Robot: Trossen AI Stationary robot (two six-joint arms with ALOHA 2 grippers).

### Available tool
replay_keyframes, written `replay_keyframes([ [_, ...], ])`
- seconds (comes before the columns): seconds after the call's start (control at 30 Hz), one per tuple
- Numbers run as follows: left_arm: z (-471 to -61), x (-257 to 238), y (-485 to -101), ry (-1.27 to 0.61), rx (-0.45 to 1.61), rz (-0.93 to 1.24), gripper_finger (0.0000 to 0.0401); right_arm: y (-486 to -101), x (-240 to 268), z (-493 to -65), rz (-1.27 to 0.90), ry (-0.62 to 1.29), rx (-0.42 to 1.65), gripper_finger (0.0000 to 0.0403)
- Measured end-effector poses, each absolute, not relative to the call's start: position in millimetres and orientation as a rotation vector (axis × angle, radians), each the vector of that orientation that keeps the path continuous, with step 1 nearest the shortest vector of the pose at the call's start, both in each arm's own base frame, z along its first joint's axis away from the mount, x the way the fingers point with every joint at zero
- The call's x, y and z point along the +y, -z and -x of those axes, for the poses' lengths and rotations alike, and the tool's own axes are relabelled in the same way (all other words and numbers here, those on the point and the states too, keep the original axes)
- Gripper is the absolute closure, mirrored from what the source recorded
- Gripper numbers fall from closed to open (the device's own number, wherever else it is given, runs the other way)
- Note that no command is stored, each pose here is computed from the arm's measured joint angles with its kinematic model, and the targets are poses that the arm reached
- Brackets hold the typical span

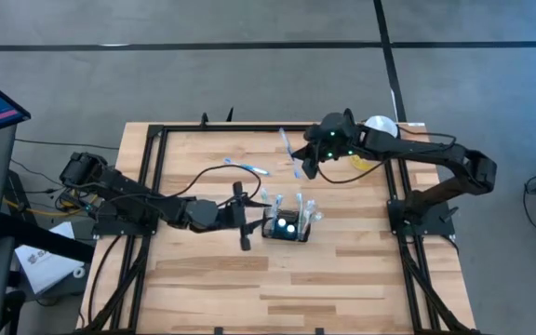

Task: Pick & Place toothbrushing station
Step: Put the blue toothbrush into the wire organizer

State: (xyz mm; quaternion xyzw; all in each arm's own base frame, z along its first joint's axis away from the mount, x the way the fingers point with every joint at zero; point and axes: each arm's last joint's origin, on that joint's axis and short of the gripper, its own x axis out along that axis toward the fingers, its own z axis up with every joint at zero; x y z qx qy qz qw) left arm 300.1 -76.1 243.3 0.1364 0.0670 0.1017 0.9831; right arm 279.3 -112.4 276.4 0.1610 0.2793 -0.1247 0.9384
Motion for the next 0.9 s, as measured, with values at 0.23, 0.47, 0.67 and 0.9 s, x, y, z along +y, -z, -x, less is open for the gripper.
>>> replay_keyframes([
  [0.23, -299.5, -72.4, -250.6, -0.337, 0.142, -0.594, 0.0261, -301.1, -106.7, -267.7, -0.311, 0.226, 0.456, 0.0401],
  [0.47, -298.8, -70.8, -257.4, -0.394, 0.186, -0.984, 0.0261, -316.9, -101.9, -264.5, -0.318, 0.113, 0.355, 0.0402],
  [0.67, -298.7, -70.6, -258.1, -0.376, 0.260, -1.329, 0.0261, -324.4, -97.2, -268.4, -0.339, 0.021, 0.283, 0.0402],
  [0.9, -297.9, -67.9, -258.9, -0.405, 0.395, -1.645, 0.0261, -332.6, -83.1, -274.7, -0.350, -0.098, 0.215, 0.0403],
])
